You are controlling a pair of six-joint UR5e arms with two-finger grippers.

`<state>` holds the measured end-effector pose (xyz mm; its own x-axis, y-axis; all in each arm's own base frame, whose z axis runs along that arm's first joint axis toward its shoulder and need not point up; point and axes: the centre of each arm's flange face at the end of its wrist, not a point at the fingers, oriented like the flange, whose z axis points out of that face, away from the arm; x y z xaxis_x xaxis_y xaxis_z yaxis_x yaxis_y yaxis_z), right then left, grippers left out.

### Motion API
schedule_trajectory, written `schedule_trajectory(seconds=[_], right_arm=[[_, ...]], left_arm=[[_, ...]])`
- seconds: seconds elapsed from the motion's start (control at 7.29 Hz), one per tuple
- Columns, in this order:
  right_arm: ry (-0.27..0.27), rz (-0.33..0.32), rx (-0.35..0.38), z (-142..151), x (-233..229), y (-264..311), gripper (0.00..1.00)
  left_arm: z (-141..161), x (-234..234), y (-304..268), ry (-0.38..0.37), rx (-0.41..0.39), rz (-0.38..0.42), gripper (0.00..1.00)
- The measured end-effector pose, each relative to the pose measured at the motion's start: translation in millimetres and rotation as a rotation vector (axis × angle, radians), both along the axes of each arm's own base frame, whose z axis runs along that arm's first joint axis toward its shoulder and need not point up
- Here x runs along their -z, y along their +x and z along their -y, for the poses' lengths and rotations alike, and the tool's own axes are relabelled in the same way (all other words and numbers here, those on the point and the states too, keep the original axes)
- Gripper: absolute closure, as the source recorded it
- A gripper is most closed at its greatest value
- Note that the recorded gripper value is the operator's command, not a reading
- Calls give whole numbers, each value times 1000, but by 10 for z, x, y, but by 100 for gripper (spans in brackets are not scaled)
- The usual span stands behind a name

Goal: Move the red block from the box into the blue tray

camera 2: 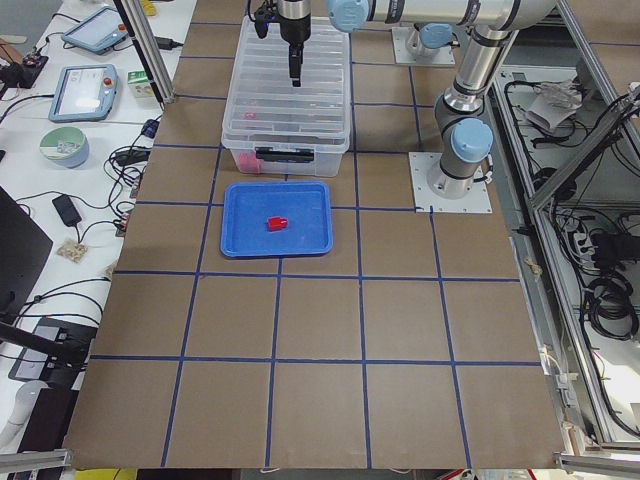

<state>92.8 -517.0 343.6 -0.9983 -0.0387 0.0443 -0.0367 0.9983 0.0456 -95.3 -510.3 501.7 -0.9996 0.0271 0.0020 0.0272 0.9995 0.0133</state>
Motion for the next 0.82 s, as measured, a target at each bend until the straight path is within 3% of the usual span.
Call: schedule_trajectory(seconds=[0.27,0.55,0.82], right_arm=[[-73,4,1,-72,-463,16,0],[-156,58,2,-285,-1053,97,0],[-167,81,-2,-474,-1498,289,0]], left_arm=[[-10,-29,3,-7,-1,-1,0],[-15,-41,4,-8,-2,0,0],[-12,-41,10,-9,-3,0,0]])
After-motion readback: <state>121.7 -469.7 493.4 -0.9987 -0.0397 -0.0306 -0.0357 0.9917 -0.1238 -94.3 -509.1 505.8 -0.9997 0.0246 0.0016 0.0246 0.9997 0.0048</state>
